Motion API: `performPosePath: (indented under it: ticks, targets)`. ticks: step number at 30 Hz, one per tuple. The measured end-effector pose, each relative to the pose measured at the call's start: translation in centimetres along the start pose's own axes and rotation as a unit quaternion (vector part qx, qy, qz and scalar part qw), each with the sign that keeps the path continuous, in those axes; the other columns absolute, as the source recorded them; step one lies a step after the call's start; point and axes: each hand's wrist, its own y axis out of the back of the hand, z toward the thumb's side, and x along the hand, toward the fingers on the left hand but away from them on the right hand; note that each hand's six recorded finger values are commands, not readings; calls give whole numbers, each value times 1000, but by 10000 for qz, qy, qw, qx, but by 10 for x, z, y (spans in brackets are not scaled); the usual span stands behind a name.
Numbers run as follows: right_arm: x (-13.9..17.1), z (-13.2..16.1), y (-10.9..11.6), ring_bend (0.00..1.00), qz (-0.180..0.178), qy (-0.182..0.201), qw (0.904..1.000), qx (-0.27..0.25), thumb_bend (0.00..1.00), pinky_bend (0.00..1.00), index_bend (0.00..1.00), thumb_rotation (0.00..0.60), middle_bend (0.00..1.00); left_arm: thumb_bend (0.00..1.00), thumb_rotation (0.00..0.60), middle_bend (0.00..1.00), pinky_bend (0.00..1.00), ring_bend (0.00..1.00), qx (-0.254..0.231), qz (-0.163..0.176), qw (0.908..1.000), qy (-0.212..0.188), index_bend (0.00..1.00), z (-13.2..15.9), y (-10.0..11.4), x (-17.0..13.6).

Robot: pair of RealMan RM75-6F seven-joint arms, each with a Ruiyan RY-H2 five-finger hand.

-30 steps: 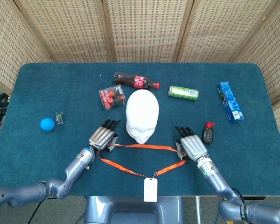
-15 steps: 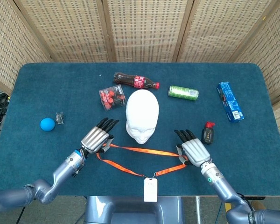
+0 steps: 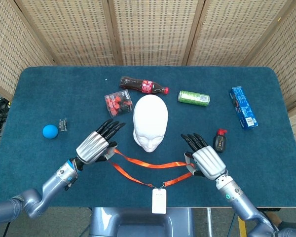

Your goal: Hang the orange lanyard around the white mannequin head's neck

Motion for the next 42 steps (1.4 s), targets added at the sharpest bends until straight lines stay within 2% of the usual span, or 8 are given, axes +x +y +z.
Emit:
performPosePath:
  ticks: [6,12,21,29,36,42]
  targets:
    - [-5,9,38,0,-449,71,9980,-442,639,0,732,600,99,511,600,0,0,0,-422,552,9976,-56,735,-1,31,8]
    - [-13,17,75,0,-846,154,9945,-606,639,0,731,600,102,511,600,0,0,0,-643,943,9935,-10,735,-3,57,15]
    - [-23,23,111,0,-1140,123,9867,-1150,641,0,732,600,108,512,600,0,0,0,-936,1349,9864,117,737,-11,81,27]
    - [-35,25,139,0,-1409,-14,9795,-1438,640,0,732,600,110,510,600,0,0,0,-1069,1469,9821,502,737,-26,95,40]
    - [-60,18,159,0,-1483,-353,9733,-1715,641,0,731,600,112,511,600,0,0,0,-1238,1341,9774,1069,737,-46,105,67]
    - [-89,7,171,0,-1349,-777,9663,-2052,642,0,731,600,115,511,600,0,0,0,-1242,1075,9737,1580,733,-65,108,88]
